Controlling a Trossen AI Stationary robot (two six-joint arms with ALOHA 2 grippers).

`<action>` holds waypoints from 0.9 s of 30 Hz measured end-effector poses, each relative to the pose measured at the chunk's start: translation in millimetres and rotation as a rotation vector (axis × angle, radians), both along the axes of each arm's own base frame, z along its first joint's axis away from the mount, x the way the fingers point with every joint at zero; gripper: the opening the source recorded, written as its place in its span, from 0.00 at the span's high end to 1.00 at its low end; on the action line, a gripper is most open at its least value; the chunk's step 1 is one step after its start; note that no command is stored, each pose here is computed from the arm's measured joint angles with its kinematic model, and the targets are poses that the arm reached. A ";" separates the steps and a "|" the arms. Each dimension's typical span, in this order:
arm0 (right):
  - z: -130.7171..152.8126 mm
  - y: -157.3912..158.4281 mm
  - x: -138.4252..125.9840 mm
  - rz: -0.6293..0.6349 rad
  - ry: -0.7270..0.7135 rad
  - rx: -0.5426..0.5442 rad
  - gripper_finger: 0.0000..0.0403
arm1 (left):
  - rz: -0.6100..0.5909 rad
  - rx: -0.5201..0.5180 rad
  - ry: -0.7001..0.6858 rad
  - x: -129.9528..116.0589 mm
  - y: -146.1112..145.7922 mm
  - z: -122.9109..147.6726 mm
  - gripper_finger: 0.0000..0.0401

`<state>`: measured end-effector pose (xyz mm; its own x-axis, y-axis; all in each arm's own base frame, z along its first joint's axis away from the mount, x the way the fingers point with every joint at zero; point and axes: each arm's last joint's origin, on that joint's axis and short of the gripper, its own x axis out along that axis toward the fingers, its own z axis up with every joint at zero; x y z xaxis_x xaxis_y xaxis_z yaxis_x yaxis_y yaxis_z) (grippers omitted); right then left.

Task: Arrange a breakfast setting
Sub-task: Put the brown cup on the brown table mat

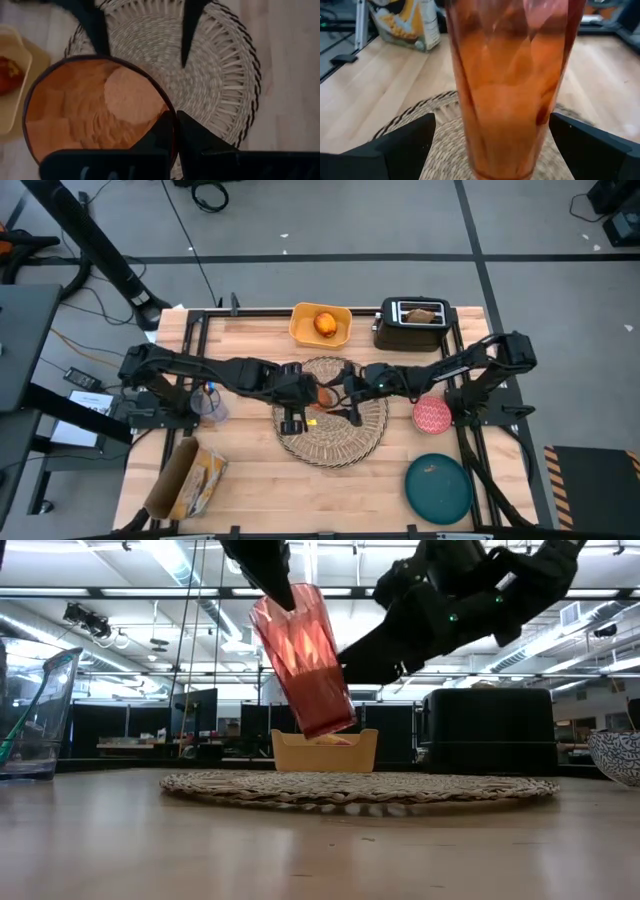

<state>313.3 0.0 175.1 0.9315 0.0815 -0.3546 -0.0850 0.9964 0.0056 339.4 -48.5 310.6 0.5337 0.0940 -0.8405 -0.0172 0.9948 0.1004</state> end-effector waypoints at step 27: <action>-18.8 -10.4 5.7 -0.028 0.066 0.021 0.14 | -0.089 0.065 -0.100 21.0 5.1 -4.4 0.89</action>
<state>319.0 -10.4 156.3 0.9080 0.0643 -0.4139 -0.0562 0.9979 0.0316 360.4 -43.4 306.2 0.6229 0.0953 -0.7764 0.0575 0.9843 0.1669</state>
